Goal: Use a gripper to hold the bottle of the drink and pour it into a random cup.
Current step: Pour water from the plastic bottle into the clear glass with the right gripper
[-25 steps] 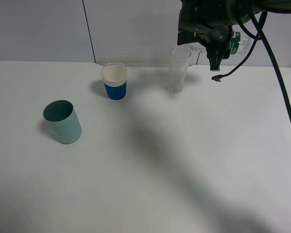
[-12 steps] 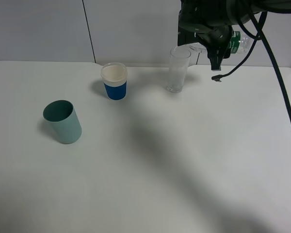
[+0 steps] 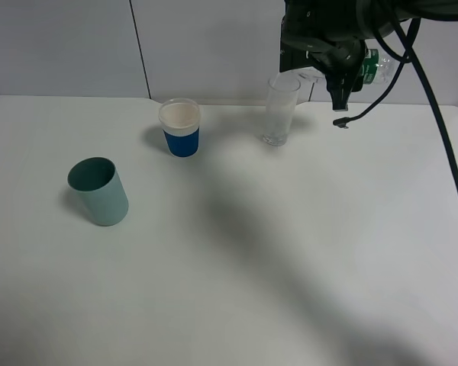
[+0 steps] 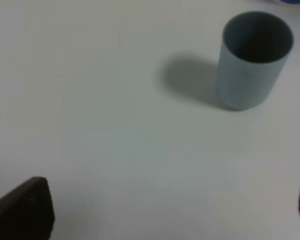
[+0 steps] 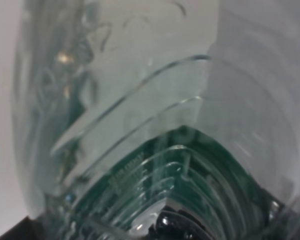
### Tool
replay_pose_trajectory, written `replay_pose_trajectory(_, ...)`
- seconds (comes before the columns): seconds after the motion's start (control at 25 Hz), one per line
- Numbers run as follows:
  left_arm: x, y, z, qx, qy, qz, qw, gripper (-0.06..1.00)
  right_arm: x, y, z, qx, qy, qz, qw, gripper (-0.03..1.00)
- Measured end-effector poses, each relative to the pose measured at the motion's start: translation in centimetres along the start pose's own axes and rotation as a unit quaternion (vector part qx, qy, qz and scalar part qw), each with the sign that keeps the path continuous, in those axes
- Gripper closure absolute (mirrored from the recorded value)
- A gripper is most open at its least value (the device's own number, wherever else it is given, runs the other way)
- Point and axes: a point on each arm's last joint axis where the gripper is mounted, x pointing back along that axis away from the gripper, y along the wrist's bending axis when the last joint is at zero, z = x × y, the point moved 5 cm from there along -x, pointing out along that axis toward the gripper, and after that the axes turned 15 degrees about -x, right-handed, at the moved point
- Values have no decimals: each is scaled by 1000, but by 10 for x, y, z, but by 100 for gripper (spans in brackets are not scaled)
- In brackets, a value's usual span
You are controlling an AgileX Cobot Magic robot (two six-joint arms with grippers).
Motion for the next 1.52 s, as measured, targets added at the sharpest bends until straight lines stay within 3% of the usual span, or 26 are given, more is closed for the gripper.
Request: replay_pose_trajectory(1.52, 0, 0, 0, 0, 0, 0, 1000, -5, -2, 10, 12, 33, 11, -9, 999, 42)
